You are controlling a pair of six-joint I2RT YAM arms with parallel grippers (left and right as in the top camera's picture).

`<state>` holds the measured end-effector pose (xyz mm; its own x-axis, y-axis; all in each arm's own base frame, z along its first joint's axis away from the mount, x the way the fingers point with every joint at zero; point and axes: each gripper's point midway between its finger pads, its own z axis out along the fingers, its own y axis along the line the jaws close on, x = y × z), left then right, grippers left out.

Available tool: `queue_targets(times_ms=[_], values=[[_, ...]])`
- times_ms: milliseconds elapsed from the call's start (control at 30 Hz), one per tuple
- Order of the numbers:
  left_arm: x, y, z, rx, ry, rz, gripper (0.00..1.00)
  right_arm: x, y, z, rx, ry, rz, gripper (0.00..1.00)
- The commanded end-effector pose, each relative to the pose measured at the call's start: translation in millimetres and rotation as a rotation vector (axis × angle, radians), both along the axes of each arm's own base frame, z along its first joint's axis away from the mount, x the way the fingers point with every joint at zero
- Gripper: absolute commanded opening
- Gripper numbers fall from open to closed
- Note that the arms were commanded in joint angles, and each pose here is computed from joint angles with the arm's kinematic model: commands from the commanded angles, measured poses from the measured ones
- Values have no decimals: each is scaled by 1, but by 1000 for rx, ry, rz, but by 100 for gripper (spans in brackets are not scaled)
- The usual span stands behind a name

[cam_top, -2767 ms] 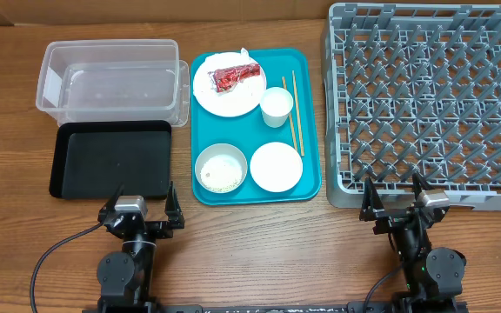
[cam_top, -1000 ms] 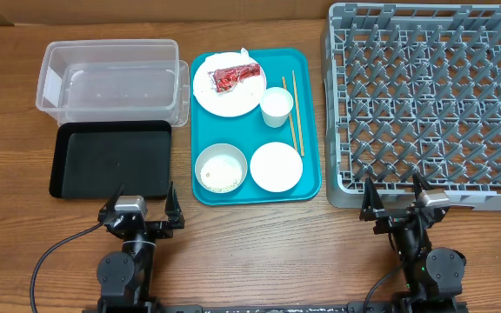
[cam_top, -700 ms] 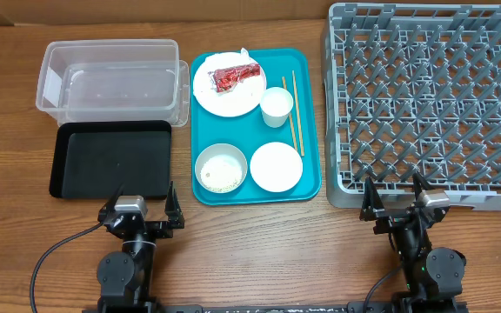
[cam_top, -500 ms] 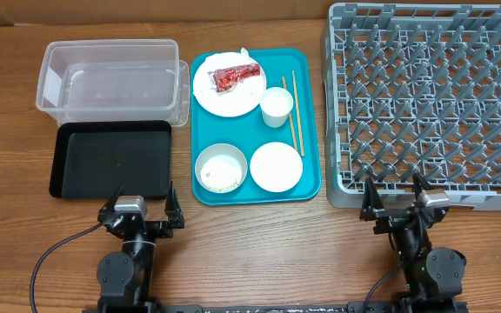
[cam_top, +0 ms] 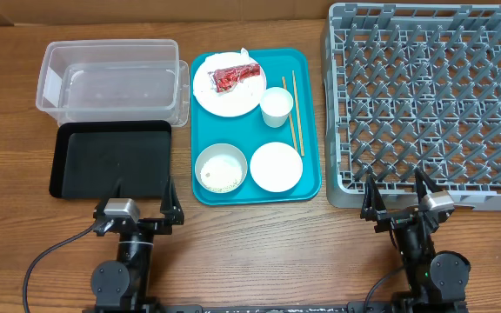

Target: Sort waste into correct bins and load items into the dishwasher

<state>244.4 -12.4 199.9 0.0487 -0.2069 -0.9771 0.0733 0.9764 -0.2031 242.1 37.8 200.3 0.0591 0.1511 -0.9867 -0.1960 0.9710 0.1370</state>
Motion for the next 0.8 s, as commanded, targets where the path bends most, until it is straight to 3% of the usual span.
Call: queue_targets(times_ms=[0, 133, 300, 600, 767], values=[[-12, -5, 42, 65, -68, -28, 100, -9, 4, 38, 5, -85, 25, 100], [-19, -5, 60, 165, -50, -21, 100, -17, 3, 63, 8, -134, 25, 100], [-16, -5, 74, 180, -3, -25, 100, -24, 3, 86, 9, -149, 25, 100], [14, -18, 99, 233, 101, -107, 100, -21, 3, 107, -1, -72, 24, 100], [45, -20, 109, 226, 271, -133, 100, -6, 3, 110, -39, 52, 17, 100]])
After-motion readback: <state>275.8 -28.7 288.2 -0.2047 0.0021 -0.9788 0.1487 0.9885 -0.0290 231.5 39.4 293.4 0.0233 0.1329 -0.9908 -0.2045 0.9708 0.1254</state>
